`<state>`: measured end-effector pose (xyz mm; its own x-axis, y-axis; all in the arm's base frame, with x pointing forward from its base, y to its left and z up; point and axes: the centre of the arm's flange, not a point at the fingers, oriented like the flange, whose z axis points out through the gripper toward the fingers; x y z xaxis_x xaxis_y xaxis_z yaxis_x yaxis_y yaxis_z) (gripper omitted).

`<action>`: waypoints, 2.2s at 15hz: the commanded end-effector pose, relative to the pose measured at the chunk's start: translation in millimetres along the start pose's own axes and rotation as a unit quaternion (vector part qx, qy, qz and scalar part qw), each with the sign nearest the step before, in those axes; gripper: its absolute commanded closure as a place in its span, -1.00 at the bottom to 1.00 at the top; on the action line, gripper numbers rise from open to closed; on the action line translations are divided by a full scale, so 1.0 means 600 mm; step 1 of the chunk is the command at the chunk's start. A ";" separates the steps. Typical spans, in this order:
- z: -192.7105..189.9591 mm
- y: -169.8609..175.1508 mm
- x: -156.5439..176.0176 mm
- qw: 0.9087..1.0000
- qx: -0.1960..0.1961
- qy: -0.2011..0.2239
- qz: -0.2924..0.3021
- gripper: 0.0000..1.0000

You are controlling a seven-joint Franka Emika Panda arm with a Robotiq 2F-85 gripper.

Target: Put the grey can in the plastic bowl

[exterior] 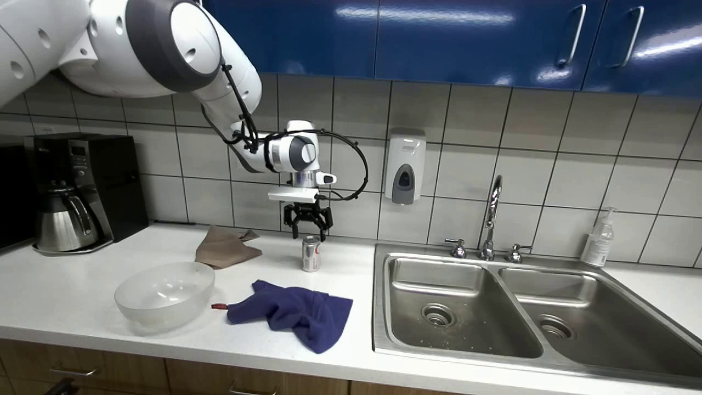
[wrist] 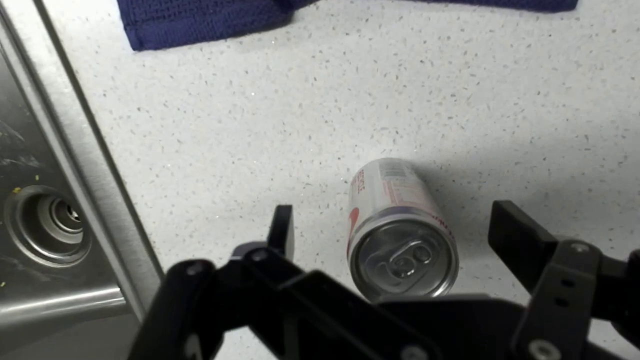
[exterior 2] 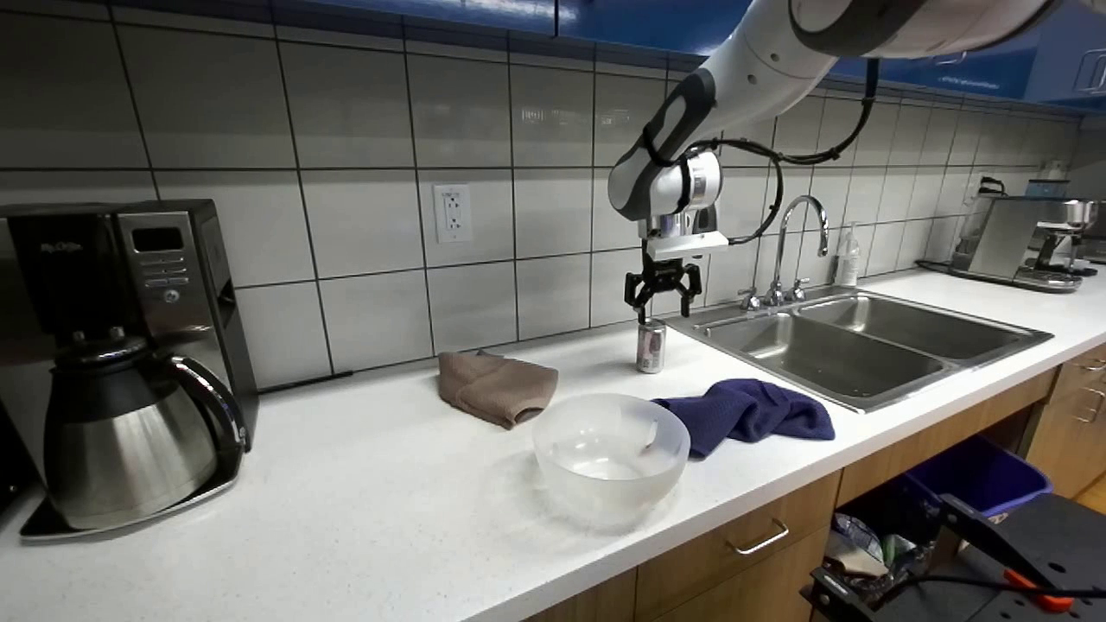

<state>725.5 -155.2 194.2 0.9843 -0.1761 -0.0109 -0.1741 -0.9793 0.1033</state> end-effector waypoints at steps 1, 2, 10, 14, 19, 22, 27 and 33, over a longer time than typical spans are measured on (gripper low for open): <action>0.016 0.002 0.064 1.000 0.011 -0.014 0.015 -1.00; 0.021 0.002 0.068 1.000 0.012 -0.015 0.016 -1.00; 0.072 -0.010 0.089 1.000 0.009 -0.029 0.006 -1.00; 0.087 -0.018 0.093 0.999 0.011 -0.033 0.002 -1.00; 0.093 -0.015 0.098 0.999 0.008 -0.039 0.004 -1.00; 0.093 -0.013 0.098 0.999 0.006 -0.036 0.001 -0.31; 0.088 -0.012 0.096 0.999 0.009 -0.032 0.002 0.22; -0.016 -0.011 0.025 0.999 0.046 -0.002 0.004 0.22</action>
<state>770.8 -156.9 151.2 0.9816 -0.1855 -0.0458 -0.1817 -0.9804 0.0768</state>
